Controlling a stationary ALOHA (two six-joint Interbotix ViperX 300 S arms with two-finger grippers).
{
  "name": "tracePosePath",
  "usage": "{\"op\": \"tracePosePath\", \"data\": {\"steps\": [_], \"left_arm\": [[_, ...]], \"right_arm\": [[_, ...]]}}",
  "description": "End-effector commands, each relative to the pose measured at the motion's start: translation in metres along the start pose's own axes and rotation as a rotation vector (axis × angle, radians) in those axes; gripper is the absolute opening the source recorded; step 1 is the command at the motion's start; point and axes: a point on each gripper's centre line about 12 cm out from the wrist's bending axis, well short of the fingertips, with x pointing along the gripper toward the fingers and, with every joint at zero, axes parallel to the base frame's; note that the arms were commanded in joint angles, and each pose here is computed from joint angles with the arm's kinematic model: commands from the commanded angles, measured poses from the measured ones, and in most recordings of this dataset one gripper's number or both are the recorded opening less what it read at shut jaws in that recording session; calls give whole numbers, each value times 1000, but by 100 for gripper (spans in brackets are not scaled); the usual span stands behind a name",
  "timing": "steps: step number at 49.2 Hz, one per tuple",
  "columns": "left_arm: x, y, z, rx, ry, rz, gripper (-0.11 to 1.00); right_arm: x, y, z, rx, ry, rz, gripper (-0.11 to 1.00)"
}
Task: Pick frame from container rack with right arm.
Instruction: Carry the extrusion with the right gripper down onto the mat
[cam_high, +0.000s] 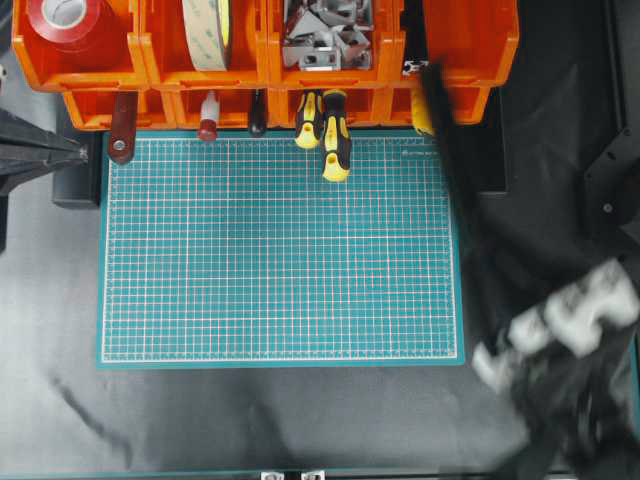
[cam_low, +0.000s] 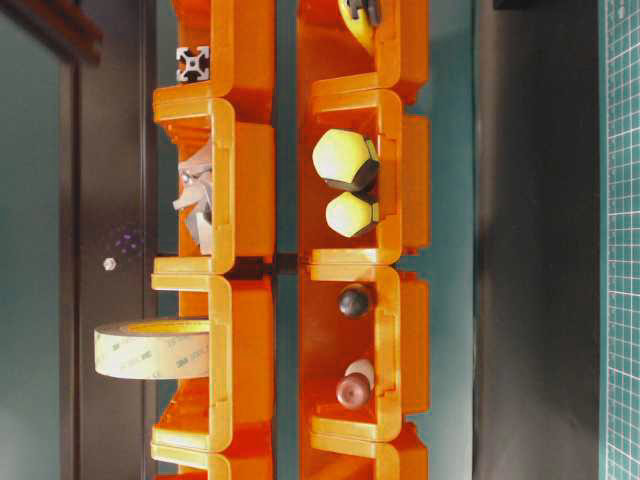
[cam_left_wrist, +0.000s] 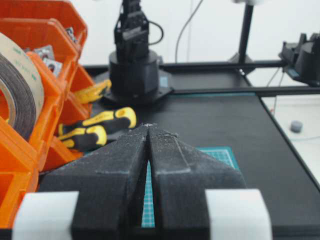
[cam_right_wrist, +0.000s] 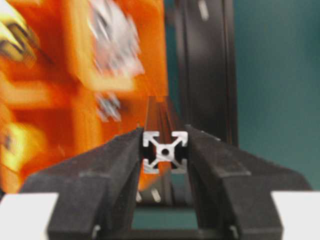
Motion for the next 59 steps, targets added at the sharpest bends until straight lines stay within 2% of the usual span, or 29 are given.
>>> {"op": "tracePosePath", "data": {"steps": [1,6,13,18,25,35,44,59], "left_arm": [[0,0,15,0,-43,0,0],[-3,-2,20,-4,-63,-10,0],[-7,-5,25,-2,-80,-28,0],[-9,-5,26,-2,-77,-28,0],[-11,-5,29,-4,-88,-28,0],[-12,-5,32,-31,-95,-29,0],[-12,-5,32,-53,-95,-30,0],[-12,-5,32,-53,-98,-30,0]], "right_arm": [[-16,-11,18,58,-81,45,25],[-27,1,29,21,-129,92,25],[-38,35,33,-116,-189,218,25],[-38,58,32,-198,-231,276,25],[-34,85,32,-258,-314,345,25],[-9,118,28,-321,-369,402,25],[32,148,31,-351,-389,464,25],[92,158,42,-337,-319,495,25]]}}
